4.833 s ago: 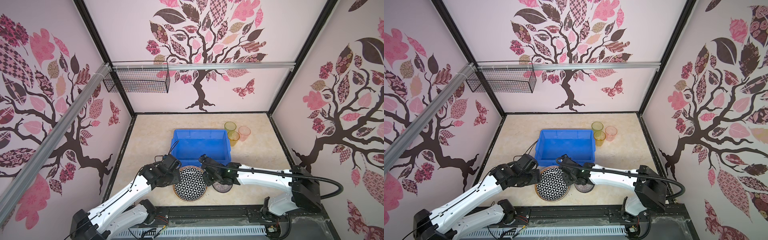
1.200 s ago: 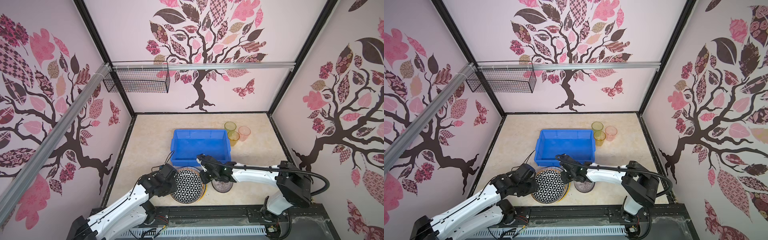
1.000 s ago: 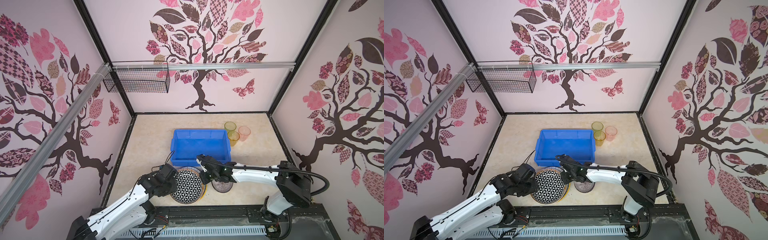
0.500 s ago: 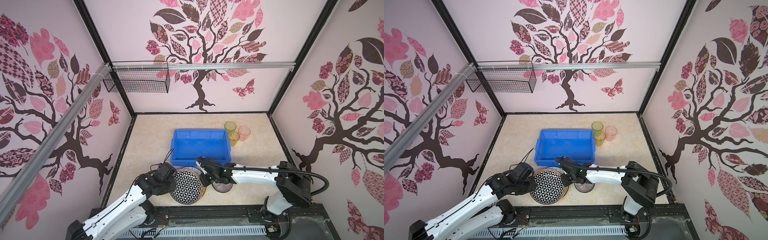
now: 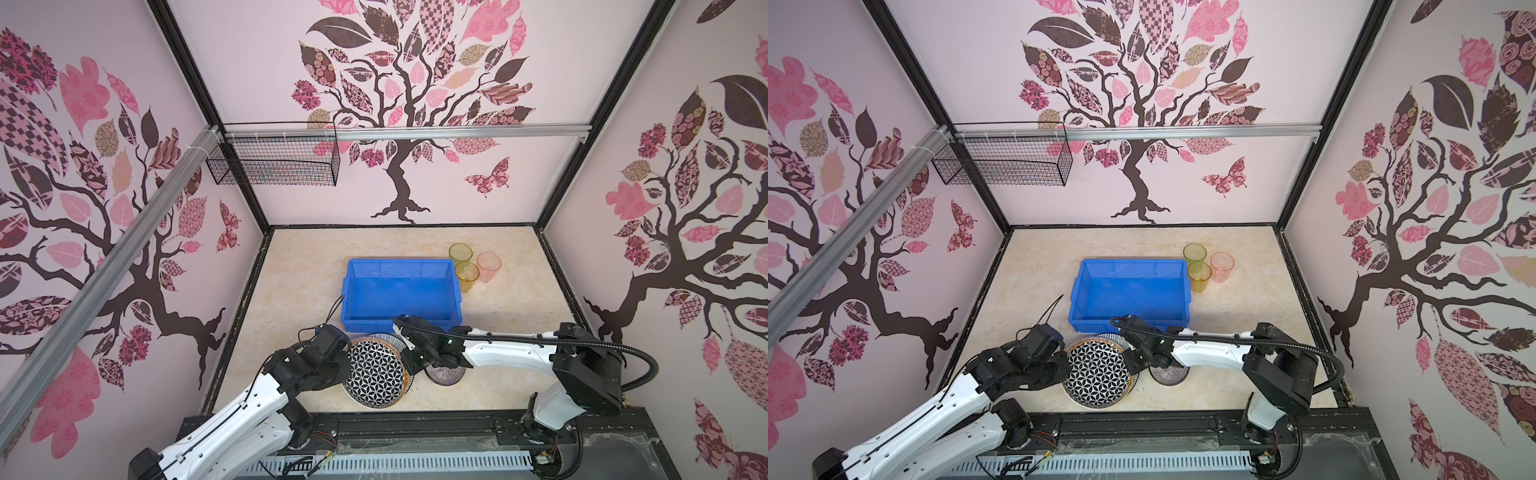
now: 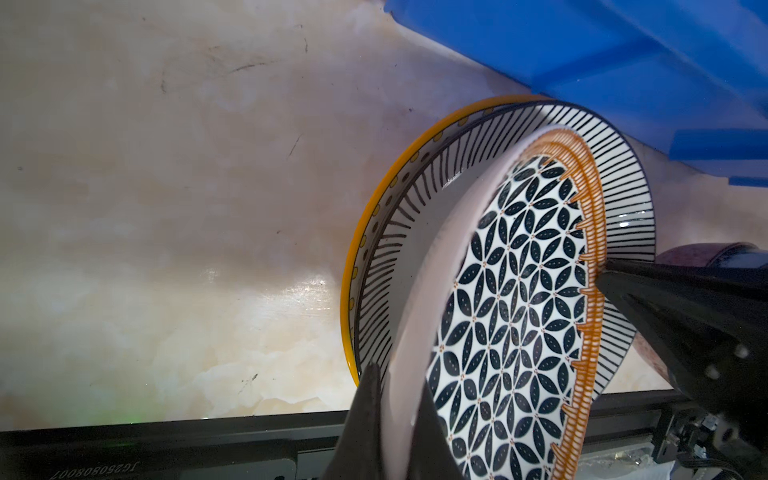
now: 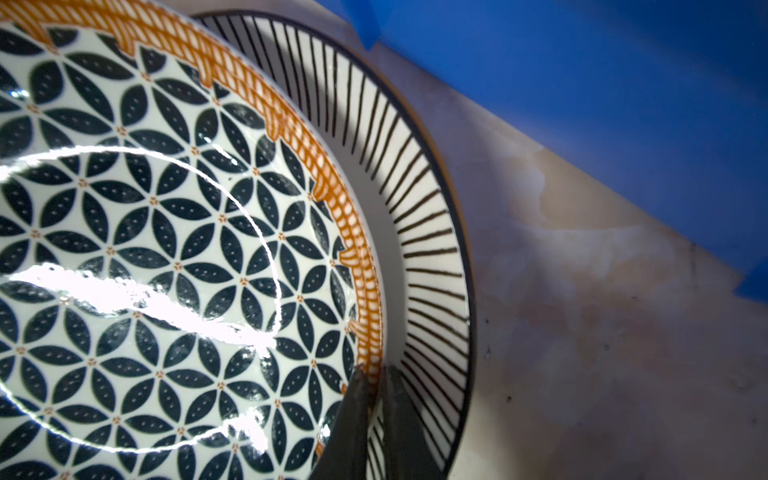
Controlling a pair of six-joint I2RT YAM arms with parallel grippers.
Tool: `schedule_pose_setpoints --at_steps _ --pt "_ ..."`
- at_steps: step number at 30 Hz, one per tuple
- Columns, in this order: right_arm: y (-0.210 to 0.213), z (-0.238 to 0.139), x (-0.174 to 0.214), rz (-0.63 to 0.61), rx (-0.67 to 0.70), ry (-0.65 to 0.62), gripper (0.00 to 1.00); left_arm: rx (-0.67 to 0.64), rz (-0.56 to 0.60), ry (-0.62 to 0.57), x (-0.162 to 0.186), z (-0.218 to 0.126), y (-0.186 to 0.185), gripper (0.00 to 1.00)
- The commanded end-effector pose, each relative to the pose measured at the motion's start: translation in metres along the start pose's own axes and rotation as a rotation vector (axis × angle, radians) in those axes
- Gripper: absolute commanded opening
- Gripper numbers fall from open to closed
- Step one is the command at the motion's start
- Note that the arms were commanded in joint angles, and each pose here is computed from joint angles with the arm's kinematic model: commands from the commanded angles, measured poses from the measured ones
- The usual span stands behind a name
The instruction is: Place the mixed dishes into the plastic bin
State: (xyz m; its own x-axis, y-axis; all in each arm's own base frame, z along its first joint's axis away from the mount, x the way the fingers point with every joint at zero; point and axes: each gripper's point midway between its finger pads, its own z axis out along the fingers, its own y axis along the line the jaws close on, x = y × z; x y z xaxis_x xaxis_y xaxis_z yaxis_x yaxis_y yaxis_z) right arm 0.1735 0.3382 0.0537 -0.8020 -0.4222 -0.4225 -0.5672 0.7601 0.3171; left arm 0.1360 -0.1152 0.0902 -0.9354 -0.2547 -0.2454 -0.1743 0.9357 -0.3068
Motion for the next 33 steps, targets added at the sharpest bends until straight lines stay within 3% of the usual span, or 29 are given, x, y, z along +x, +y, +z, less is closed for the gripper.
schedule_pose_setpoints --at_steps 1,16,23,33 --pt "0.017 -0.015 -0.006 -0.033 -0.045 -0.007 0.13 0.011 0.009 -0.040 -0.011 -0.012 -0.007 0.00" --pt "0.044 -0.076 -0.059 -0.064 -0.110 -0.217 0.28 0.047 0.018 -0.120 -0.027 -0.042 -0.013 0.00" --pt "0.042 -0.102 -0.069 -0.063 -0.103 -0.301 0.33 0.150 0.063 -0.111 -0.030 -0.062 -0.037 0.00" --pt "0.027 -0.149 -0.083 -0.033 -0.046 -0.475 0.38 0.155 0.136 -0.153 -0.042 -0.092 -0.047 0.00"
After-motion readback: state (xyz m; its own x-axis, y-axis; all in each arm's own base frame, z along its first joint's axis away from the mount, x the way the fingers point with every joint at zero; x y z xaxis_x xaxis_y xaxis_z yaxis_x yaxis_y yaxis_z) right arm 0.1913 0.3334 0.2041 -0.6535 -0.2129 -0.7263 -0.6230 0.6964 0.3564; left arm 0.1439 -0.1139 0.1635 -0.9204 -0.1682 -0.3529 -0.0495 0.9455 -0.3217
